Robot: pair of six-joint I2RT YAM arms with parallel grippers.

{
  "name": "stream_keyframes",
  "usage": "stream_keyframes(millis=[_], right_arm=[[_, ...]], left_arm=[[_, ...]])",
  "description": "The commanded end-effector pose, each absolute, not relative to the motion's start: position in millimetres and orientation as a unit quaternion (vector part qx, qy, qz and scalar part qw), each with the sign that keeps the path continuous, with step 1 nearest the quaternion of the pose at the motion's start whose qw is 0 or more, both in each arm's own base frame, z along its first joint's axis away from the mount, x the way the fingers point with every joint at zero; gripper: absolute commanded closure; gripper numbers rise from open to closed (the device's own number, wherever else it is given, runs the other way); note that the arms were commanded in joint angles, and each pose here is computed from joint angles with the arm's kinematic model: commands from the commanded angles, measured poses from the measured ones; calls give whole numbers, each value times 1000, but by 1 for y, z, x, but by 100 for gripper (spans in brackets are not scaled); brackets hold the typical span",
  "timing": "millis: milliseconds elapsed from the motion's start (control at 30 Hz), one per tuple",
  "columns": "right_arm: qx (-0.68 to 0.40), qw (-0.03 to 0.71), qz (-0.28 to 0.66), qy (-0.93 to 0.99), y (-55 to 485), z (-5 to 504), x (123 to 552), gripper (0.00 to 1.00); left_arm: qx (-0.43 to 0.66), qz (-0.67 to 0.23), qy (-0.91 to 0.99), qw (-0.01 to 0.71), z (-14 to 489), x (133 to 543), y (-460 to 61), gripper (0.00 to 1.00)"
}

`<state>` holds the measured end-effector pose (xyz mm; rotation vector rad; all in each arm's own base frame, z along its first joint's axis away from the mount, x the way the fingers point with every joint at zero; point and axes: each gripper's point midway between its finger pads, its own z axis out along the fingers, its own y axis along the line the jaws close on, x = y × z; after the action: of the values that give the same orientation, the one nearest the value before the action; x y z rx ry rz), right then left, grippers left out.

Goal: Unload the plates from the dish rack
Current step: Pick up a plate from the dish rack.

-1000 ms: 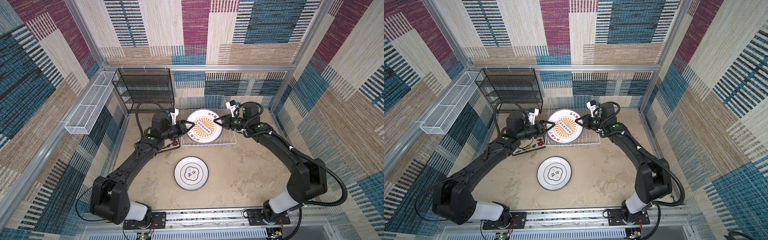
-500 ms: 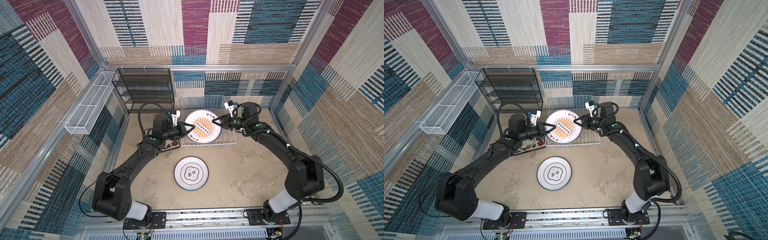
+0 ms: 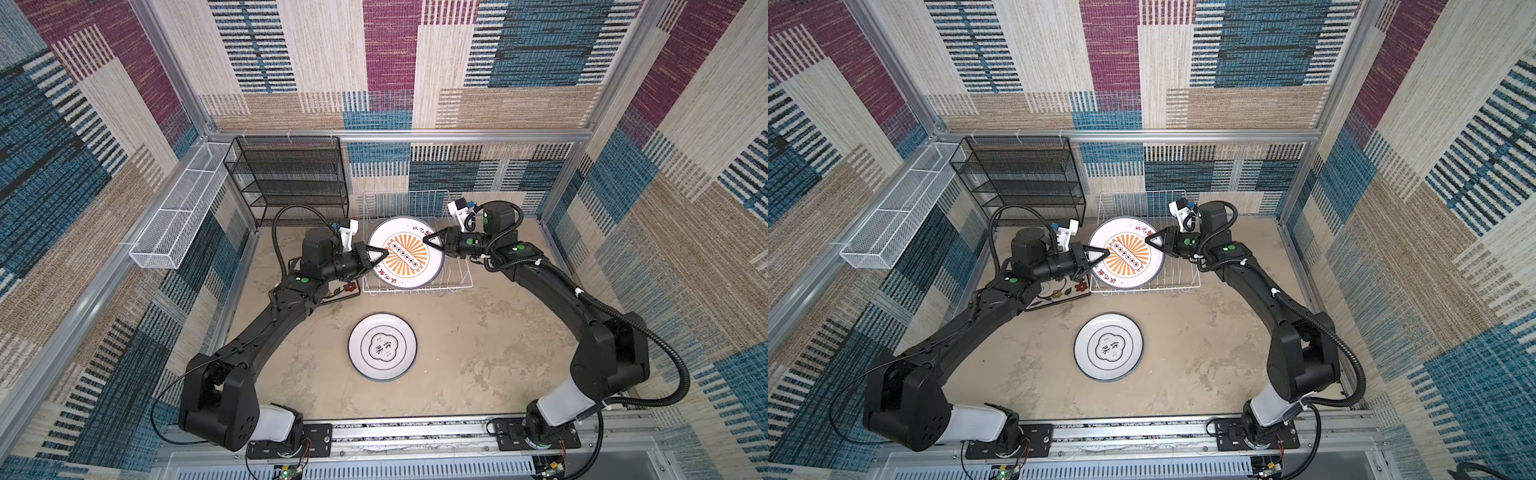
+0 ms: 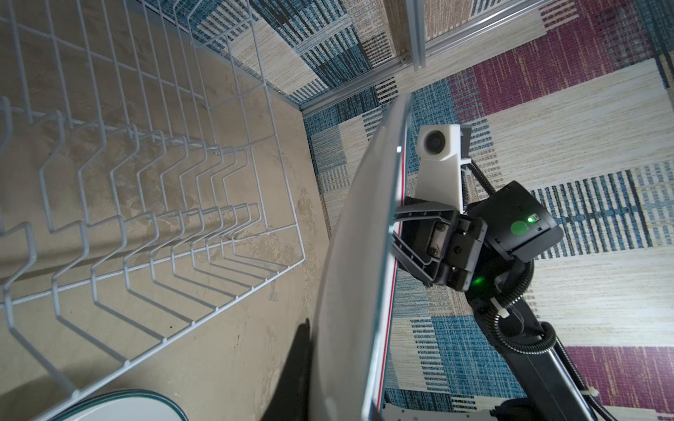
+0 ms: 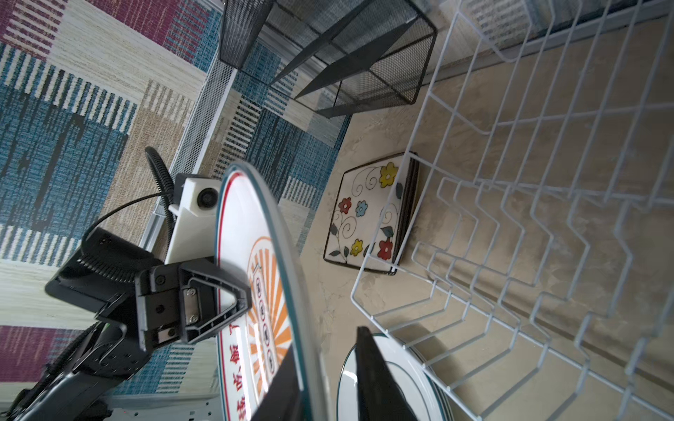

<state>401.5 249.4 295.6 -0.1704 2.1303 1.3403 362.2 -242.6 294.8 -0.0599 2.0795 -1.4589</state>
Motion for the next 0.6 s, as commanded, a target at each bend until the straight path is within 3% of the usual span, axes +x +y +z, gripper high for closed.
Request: stream_keyframes(millis=[0, 200, 267, 567], right_arm=[[-57, 356, 457, 813, 235, 304, 411, 58], [-72, 406, 403, 817, 218, 315, 408, 23], [-81, 421, 390, 815, 214, 319, 406, 0], [-187, 513, 341, 766, 211, 345, 367, 0]], left_arm=[[15, -556, 771, 312, 311, 352, -242, 100], [6, -536, 782, 318, 313, 333, -228, 100], [1, -527, 787, 320, 311, 325, -221, 100], [-10, -485, 822, 298, 295, 279, -197, 100]])
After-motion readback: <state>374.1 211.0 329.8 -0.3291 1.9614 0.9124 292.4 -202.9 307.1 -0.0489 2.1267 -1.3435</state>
